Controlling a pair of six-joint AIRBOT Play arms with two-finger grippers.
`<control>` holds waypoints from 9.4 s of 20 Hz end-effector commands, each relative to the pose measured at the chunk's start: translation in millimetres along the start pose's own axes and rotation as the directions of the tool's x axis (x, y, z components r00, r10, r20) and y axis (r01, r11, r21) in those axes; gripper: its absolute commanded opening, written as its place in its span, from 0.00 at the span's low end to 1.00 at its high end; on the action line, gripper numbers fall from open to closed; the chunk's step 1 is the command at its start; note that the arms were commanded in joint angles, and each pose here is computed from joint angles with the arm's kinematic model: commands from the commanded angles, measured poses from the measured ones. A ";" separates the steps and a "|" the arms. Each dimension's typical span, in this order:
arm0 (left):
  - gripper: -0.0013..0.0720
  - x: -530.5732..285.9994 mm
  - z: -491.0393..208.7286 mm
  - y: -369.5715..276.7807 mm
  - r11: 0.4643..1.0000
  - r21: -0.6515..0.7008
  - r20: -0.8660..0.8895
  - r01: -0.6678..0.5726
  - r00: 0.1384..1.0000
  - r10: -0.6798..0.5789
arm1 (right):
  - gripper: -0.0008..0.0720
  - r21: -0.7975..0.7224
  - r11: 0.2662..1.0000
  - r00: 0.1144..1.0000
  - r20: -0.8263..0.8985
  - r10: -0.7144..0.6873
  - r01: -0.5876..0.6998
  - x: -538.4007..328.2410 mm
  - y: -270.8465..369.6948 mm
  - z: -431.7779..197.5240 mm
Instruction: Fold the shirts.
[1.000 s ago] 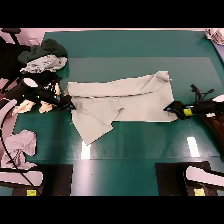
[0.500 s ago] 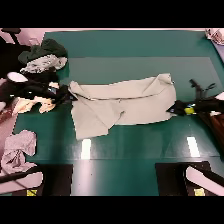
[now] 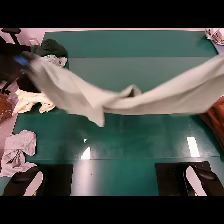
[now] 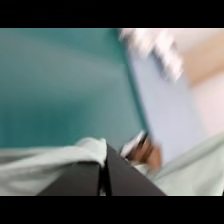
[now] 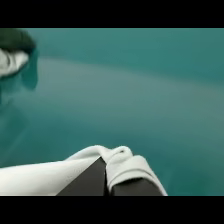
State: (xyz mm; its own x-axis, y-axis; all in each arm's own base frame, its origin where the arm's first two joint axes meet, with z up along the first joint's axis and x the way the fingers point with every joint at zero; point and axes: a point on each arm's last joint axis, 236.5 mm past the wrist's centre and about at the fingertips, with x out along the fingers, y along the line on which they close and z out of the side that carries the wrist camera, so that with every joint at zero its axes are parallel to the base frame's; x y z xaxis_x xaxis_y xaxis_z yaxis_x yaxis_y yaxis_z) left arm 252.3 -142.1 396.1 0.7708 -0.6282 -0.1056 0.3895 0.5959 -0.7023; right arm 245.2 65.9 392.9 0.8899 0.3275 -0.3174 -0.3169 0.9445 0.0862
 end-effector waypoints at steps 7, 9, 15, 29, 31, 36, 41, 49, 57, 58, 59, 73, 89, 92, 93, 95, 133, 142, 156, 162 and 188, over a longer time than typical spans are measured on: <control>0.05 -128.7 105.0 -124.1 0.983 0.178 0.494 -0.048 0.868 -0.047 | 0.04 -0.152 0.973 0.965 0.223 -0.138 0.174 -105.8 4.3 106.6; 0.05 -118.2 105.5 -122.8 0.977 0.209 0.468 -0.046 0.882 -0.059 | 0.04 -0.159 0.976 0.974 0.196 -0.116 0.149 -92.5 3.3 99.5; 0.05 -31.6 35.4 24.4 0.933 0.056 -0.069 -0.356 0.931 0.359 | 0.04 -0.049 0.987 0.978 -0.137 -0.156 0.151 -16.6 -10.7 -15.2; 0.05 -148.6 -27.9 -183.7 0.949 0.298 0.028 0.102 0.993 -0.115 | 0.04 0.115 0.980 0.970 0.199 0.138 -0.163 -191.8 31.3 58.3; 0.05 -126.5 -19.9 -161.0 0.972 0.226 -0.019 0.069 0.998 -0.066 | 0.04 0.175 0.967 0.975 0.153 0.160 -0.186 -165.6 30.8 63.9; 0.05 4.9 5.4 31.7 0.970 0.105 -0.220 -0.217 0.947 0.236 | 0.04 0.013 0.925 0.905 -0.213 -0.369 0.380 -12.7 -29.1 6.7; 0.05 128.6 -39.5 234.6 0.925 -0.038 -0.348 -0.379 0.872 0.343 | 0.04 -0.004 0.902 0.794 -0.473 -0.381 0.431 178.2 -69.9 -141.0; 0.05 218.1 -58.5 393.2 0.832 -0.227 -0.228 -0.505 0.859 0.459 | 0.04 0.651 0.683 0.921 -0.380 -0.087 0.333 276.9 -235.2 -208.8; 0.05 224.3 -38.0 417.3 0.816 -0.258 -0.114 -0.517 0.855 0.505 | 0.04 0.604 0.779 0.842 -0.499 0.203 0.170 333.1 -189.6 -245.9; 0.05 224.7 -37.6 416.8 0.816 -0.263 -0.112 -0.514 0.857 0.504 | 0.04 0.588 0.795 0.846 -0.492 0.206 0.148 342.7 -180.4 -240.5; 0.05 224.9 -35.9 417.0 0.817 -0.263 -0.104 -0.514 0.857 0.505 | 0.04 0.568 0.813 0.854 -0.480 0.201 0.129 351.6 -173.0 -233.9; 0.05 259.2 -11.4 381.7 0.907 -0.118 -0.034 -0.404 0.915 0.403 | 0.04 0.286 0.956 0.908 -0.415 0.057 0.071 414.6 -141.0 -210.1; 0.79 216.4 -45.8 373.7 0.921 0.068 -0.356 -0.385 0.852 0.383 | 0.77 0.318 0.939 0.774 -0.625 0.107 0.127 347.8 -211.9 -230.3; 0.79 165.0 -79.4 363.1 0.890 0.227 -0.543 -0.395 0.707 0.453 | 0.77 0.357 0.918 0.701 -0.700 0.138 0.175 309.0 -213.8 -261.8; 0.79 149.1 -90.2 361.2 0.878 0.253 -0.585 -0.406 0.659 0.473 | 0.77 0.368 0.910 0.689 -0.711 0.143 0.190 298.4 -209.9 -271.3; 0.79 124.1 -108.0 362.6 0.857 0.283 -0.622 -0.430 0.599 0.505 | 0.77 0.387 0.893 0.687 -0.715 0.132 0.231 278.8 -207.2 -288.5; 1.00 70.7 -364.9 304.6 0.896 0.114 -0.865 -0.428 0.400 0.301 | 0.77 0.574 0.757 0.761 -0.628 0.162 0.313 195.7 -181.9 -369.6; 0.24 112.3 -353.4 305.0 0.873 0.063 -0.770 -0.484 0.533 0.351 | 0.77 0.536 0.814 0.760 -0.618 0.200 0.222 216.6 -150.9 -362.2; 0.05 108.6 -300.0 236.2 0.914 0.013 -0.740 -0.406 0.610 0.282 | 0.82 0.616 0.738 0.691 -0.660 0.294 0.274 227.6 -153.5 -415.0; 0.05 105.3 -295.1 211.1 0.927 -0.050 -0.742 -0.372 0.635 0.215 | 0.04 0.622 0.759 0.691 -0.636 0.343 0.195 257.8 -104.6 -403.1; 0.05 122.9 -183.6 184.7 0.924 -0.066 -0.430 -0.377 0.846 0.315 | 0.04 0.467 0.774 0.699 -0.714 0.043 0.429 95.5 -105.5 -305.6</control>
State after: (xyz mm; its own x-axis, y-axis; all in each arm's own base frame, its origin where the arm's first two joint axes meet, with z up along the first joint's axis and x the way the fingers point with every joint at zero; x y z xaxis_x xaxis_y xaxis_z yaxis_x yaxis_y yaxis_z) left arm 290.8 -192.0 120.8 0.5234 -0.5624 -0.6401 -0.0036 0.7497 -0.6617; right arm 265.9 -7.6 74.5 0.4158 0.2549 -0.8730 0.2751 0.8797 0.3879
